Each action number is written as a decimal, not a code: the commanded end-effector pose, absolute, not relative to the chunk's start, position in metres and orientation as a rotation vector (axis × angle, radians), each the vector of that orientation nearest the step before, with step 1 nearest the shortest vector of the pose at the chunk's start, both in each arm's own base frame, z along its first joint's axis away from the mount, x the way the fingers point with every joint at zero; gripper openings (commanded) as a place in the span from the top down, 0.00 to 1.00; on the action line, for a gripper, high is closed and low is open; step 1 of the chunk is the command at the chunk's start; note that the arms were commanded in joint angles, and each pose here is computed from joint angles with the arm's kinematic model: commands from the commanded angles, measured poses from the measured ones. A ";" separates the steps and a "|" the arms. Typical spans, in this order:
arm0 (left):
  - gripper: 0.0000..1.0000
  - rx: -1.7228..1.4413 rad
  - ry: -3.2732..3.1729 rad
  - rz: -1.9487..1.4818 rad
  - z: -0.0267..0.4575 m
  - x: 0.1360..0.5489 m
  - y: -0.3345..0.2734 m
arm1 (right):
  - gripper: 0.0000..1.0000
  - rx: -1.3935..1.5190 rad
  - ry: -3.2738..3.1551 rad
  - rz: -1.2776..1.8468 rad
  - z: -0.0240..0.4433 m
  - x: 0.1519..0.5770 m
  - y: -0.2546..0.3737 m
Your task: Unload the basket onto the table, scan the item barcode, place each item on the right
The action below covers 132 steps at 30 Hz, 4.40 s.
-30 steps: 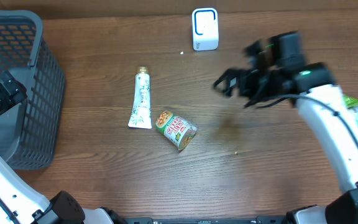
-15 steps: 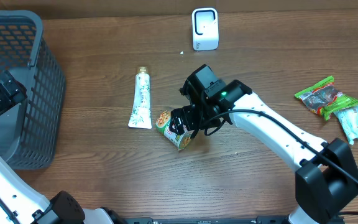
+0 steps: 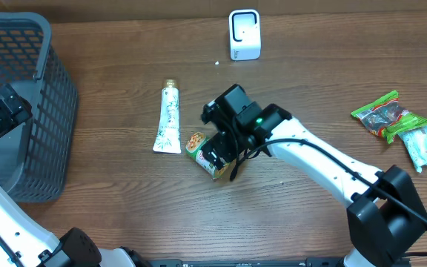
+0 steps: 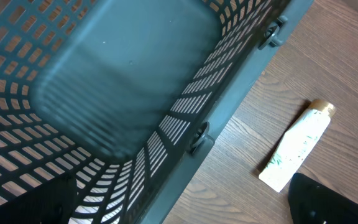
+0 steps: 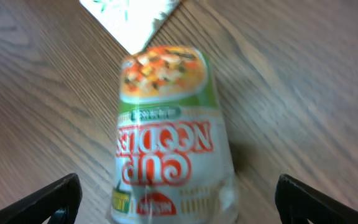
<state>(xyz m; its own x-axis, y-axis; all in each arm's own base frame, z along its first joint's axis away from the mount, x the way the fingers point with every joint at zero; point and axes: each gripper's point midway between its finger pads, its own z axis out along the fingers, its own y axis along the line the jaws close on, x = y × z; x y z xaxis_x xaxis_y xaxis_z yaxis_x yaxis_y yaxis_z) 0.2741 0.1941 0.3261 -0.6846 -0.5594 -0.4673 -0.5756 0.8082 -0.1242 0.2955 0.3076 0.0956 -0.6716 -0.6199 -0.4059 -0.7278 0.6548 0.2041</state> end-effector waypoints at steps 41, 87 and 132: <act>0.00 -0.821 2.502 0.046 0.327 0.274 0.194 | 0.00 -1.036 2.508 0.226 0.070 0.373 0.247; 0.00 -0.821 2.502 0.046 0.327 0.274 0.194 | 0.00 -1.041 2.683 0.555 0.103 0.326 0.322; 0.00 -0.821 2.502 0.046 0.327 0.274 0.194 | 0.20 -1.516 2.687 0.560 0.043 0.269 0.289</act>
<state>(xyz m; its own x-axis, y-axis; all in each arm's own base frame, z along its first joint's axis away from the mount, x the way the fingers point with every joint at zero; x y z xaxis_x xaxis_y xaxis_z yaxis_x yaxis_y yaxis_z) 0.2741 0.1941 0.3261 -0.6849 -0.5591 -0.4673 -0.5754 0.8084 -0.1240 0.2665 0.2862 0.0441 -0.5376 -0.8274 -0.1624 -0.8241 0.4747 0.3092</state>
